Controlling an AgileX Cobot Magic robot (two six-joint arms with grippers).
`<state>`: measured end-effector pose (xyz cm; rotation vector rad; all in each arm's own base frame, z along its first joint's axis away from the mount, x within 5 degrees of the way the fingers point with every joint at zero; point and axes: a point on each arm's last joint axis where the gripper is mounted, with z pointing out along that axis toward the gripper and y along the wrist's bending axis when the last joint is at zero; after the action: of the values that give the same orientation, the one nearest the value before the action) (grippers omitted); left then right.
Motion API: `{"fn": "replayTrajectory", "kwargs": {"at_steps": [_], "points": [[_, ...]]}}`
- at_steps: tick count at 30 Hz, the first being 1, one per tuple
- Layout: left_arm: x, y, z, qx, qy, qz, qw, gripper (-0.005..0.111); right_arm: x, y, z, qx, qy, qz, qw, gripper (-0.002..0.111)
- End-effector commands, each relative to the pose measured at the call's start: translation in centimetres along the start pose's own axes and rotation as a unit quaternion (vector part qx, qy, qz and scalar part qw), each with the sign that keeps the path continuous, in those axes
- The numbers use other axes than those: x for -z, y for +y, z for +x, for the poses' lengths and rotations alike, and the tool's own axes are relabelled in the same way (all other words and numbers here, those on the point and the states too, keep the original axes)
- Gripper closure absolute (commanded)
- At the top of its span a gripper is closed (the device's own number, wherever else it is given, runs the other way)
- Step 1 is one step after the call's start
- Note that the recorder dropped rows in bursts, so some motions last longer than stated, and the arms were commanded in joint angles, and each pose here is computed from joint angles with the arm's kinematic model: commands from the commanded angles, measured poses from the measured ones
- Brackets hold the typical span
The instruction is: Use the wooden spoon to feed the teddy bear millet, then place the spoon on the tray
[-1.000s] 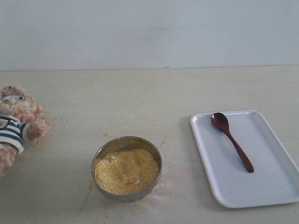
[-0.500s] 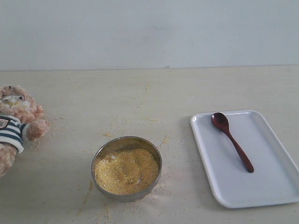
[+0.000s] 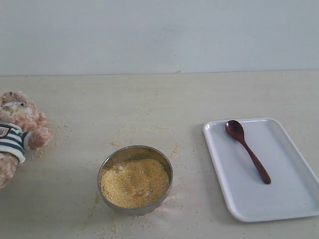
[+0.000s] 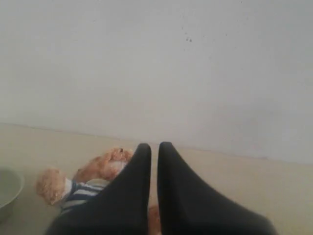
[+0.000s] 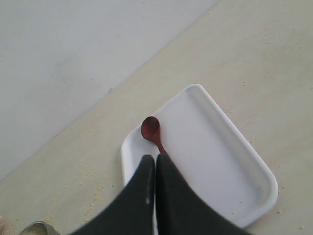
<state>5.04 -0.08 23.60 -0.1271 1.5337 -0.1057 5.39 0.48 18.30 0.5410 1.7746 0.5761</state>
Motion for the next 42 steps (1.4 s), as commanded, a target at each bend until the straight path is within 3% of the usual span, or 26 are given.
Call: {"fn": "replayTrajectory", "kwargs": {"at_steps": [1, 3, 4, 6, 27, 33, 38, 42], "points": [[-0.4, 0.7, 2.7, -0.012, 0.024, -0.016, 0.999, 0.102, 0.0, 0.0, -0.1, 0.005, -0.004, -0.002, 1.0, 0.109], [-0.5, 0.8, 3.4, -0.012, 0.037, -0.017, 0.999, 0.102, 0.0, 0.0, -0.1, 0.005, -0.004, -0.002, 1.0, 0.109], [-0.3, 0.8, 4.5, -0.014, 0.095, -0.018, 0.995, 0.102, 0.0, 0.0, -0.1, 0.005, -0.004, -0.002, 1.0, 0.109], [-0.2, 0.8, 5.3, -0.015, 0.139, -0.018, 0.99, 0.102, 0.0, 0.0, -0.1, 0.005, -0.004, -0.002, 1.0, 0.109], [-0.2, 0.8, 5.0, -0.016, 0.123, -0.018, 0.992, 0.102, 0.0, 0.0, -0.1, 0.005, -0.004, -0.002, 1.0, 0.109], [-0.2, 0.8, 5.0, -0.016, 0.123, -0.018, 0.992, 0.102, 0.0, -0.2, 0.0, -0.029, 0.002, 0.012, 1.0, 0.109], [-0.2, 0.8, 5.0, -0.016, 0.123, -0.018, 0.992, 0.102, 0.1, -0.3, -0.3, 0.111, -0.022, 0.031, 0.993, 0.109], [-0.2, 0.8, 5.0, -0.016, 0.123, -0.018, 0.992, 0.102, 0.1, -0.2, -0.7, 0.266, -0.047, 0.051, 0.962, 0.109]]}}
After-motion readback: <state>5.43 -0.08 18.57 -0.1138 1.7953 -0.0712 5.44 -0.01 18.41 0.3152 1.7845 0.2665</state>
